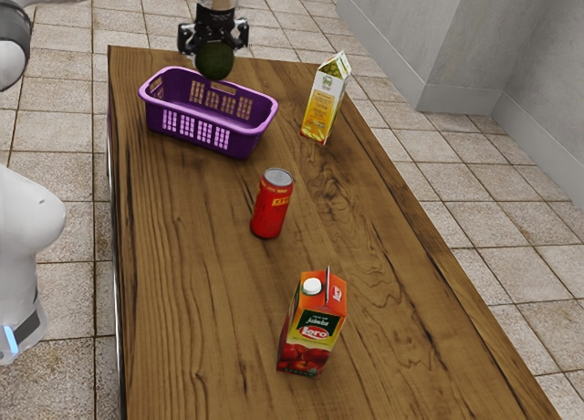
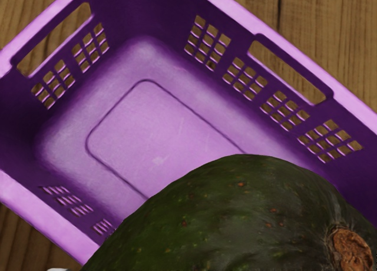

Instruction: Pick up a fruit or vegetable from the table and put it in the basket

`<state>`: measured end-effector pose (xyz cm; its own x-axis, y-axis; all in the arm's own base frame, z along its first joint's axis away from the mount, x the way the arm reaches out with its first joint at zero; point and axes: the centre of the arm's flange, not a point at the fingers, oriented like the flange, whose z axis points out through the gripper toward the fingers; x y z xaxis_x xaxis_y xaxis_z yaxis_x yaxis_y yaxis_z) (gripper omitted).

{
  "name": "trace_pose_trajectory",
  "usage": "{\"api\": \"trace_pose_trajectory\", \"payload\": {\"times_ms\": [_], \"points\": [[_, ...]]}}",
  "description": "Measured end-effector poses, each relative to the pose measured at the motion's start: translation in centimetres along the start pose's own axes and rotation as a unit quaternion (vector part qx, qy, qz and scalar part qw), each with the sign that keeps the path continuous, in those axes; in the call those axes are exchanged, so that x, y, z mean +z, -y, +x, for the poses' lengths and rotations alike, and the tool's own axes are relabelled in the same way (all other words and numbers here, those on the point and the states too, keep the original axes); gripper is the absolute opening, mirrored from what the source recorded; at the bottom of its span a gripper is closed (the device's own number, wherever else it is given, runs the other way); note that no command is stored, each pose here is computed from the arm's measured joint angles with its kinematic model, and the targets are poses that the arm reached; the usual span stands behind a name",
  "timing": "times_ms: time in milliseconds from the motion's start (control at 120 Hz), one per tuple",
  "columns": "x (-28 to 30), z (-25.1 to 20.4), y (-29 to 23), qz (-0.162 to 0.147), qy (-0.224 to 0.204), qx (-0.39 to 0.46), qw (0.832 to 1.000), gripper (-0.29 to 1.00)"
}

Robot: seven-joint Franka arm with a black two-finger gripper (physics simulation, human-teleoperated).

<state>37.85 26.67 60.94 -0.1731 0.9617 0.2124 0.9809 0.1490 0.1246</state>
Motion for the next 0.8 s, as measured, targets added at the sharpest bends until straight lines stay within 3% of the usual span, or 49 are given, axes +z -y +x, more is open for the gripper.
{"api": "trace_pose_trajectory", "payload": {"times_ms": [450, 517, 800], "points": [[2.2, 4.3, 1.8, 0.015, 0.025, -0.012, 0.999, 0.47], [2.3, 4.4, 1.8, 0.013, 0.03, -0.011, 0.999, 0.56], [1.9, 5.3, 2.7, 0.002, 0.038, -0.014, 0.999, 0.64]]}}
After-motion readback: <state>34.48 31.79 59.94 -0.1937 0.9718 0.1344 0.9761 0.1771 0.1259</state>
